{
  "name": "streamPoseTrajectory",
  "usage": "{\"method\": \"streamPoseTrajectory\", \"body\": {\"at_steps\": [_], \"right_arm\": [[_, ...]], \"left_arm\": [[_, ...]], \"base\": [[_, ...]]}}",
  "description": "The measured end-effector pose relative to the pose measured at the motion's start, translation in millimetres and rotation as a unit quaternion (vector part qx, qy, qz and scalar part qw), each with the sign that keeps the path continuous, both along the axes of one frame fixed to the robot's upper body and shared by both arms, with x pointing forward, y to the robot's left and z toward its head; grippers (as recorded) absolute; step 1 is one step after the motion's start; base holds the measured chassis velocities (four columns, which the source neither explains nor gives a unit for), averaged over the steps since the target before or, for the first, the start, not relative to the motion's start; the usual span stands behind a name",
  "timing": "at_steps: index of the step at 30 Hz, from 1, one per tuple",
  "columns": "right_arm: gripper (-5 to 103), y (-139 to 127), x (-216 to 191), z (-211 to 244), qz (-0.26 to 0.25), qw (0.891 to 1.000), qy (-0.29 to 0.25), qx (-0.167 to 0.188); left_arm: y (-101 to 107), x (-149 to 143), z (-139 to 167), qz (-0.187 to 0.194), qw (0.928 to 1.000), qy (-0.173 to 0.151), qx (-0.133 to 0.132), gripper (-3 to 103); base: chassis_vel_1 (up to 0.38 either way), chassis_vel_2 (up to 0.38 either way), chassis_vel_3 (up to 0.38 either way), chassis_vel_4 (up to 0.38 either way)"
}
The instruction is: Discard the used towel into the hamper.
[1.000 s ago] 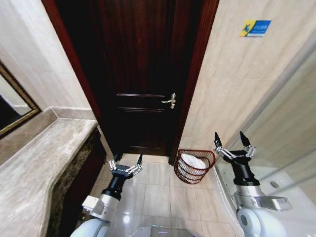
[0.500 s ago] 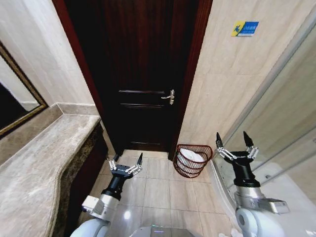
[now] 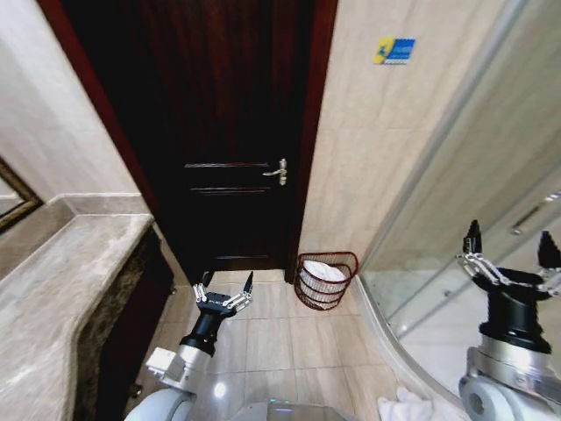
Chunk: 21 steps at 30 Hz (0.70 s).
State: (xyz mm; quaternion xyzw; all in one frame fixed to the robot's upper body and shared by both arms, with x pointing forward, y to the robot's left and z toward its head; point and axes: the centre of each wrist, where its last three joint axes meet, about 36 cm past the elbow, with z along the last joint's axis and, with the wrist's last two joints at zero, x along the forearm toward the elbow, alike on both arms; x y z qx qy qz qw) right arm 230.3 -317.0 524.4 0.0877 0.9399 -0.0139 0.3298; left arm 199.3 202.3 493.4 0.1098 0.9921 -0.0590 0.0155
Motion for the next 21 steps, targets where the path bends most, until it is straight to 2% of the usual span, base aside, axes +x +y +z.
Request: {"method": "streamPoseTrajectory", "body": {"at_steps": [6, 9, 14, 21], "right_arm": [[100, 6.5, 5.1, 0.8, 0.016, 1.0, 0.0, -0.004], [100, 8.1, 11.4, -6.5, -0.01, 1.0, 0.007, 0.006], [100, 6.7, 11.3, -11.8, -0.019, 1.0, 0.018, 0.015], [100, 12.1, 4.1, -28.3, -0.007, 0.997, 0.076, 0.025]], "left_arm": [[0.0, 0.0, 0.0, 0.0, 1.0, 0.0, 0.0, 100], [0.0, 0.0, 0.0, 0.0, 1.0, 0.0, 0.0, 100], [0.0, 0.0, 0.0, 0.0, 1.0, 0.0, 0.0, 100], [0.0, 0.0, 0.0, 0.0, 1.0, 0.0, 0.0, 100]], "base": [[-0.118, -0.084, -0.1, -0.125], [-0.117, -0.116, -0.128, -0.135], [-0.114, -0.136, -0.141, -0.132], [-0.129, -0.125, -0.123, -0.119]]}}
